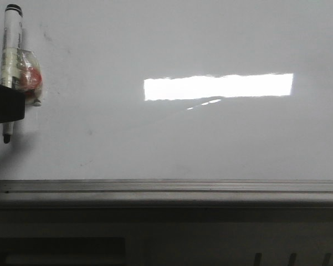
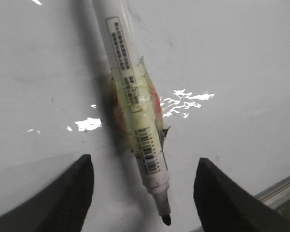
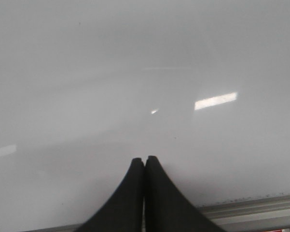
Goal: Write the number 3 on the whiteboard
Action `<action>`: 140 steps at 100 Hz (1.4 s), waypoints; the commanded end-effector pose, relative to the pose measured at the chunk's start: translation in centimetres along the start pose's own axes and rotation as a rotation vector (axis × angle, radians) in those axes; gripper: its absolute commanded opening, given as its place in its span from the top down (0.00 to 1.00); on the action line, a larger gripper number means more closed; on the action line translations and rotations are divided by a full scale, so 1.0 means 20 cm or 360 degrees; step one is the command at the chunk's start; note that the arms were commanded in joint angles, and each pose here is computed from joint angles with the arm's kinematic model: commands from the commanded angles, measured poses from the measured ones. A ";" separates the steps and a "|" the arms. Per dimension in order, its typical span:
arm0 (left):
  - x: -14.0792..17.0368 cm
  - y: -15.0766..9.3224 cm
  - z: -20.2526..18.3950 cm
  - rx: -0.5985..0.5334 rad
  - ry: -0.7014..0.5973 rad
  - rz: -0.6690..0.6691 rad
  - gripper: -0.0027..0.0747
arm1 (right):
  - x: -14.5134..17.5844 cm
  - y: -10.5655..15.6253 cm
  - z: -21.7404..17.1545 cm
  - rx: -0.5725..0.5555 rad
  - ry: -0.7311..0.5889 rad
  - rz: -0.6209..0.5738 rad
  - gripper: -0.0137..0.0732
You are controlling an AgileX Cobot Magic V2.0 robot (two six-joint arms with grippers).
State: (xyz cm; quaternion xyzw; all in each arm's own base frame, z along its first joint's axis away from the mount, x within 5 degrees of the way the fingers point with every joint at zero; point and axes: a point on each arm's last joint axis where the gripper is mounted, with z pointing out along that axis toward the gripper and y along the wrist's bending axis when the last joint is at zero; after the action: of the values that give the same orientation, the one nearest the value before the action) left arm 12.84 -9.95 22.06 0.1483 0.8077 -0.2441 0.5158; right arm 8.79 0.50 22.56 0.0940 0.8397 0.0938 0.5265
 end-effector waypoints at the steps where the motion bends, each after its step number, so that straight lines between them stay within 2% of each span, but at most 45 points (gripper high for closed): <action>1: -0.06 -0.01 0.02 0.0007 -0.0120 -0.0026 0.41 | -0.09 0.01 -0.01 0.0001 -0.0151 -0.0013 0.92; 25: -0.05 -0.01 0.05 -0.0009 -0.0077 -0.0065 0.41 | -0.09 0.01 -0.01 0.0001 -0.0151 -0.0013 0.92; 34: -0.05 -0.01 0.05 -0.0009 -0.0077 -0.0065 0.45 | -0.09 0.01 -0.01 0.0001 -0.0151 -0.0013 0.92; 39: -0.04 -0.01 0.05 -0.0009 -0.0074 -0.0065 0.52 | -0.09 0.01 -0.01 0.0001 -0.0151 -0.0013 0.92; 46: -0.04 -0.01 0.05 -0.0009 -0.0050 -0.0065 0.68 | -0.09 0.01 -0.01 0.0001 -0.0148 -0.0013 0.92; 57: -0.03 -0.01 0.05 -0.0008 -0.0011 -0.0065 0.99 | -0.08 0.01 -0.01 0.0000 -0.0138 -0.0013 0.92; 81: -0.03 -0.01 0.04 -0.0004 -0.0020 -0.0051 0.99 | -0.11 0.05 -0.03 -0.0081 -0.0094 -0.0054 0.92; 94: -0.05 -0.02 0.03 0.0030 -0.0065 0.0030 0.99 | -0.16 0.11 -0.07 -0.0226 -0.0046 -0.0313 0.92; 107: -0.11 -0.06 0.00 0.0110 -0.0141 0.0259 0.99 | -0.26 0.22 -0.11 -0.0450 -0.0054 -0.0522 0.92; 122: -0.13 -0.11 -0.01 0.0216 -0.0183 0.0572 0.99 | -0.33 0.36 -0.10 -0.0712 0.0035 -0.0738 0.91; 132: -0.12 -0.14 -0.01 0.0285 -0.0194 0.0782 0.99 | -0.34 0.48 -0.08 -0.0915 0.0112 -0.0857 0.80; 140: -0.12 -0.16 -0.02 0.0333 -0.0207 0.0909 0.99 | -0.35 0.58 -0.07 -0.1056 0.0117 -0.0916 0.63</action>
State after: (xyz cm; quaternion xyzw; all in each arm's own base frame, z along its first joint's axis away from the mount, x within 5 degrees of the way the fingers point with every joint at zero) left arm 12.06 -11.61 23.17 0.3763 0.7257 -0.1728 0.5494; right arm 10.41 7.89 30.22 -0.2952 0.8088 0.1862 0.4733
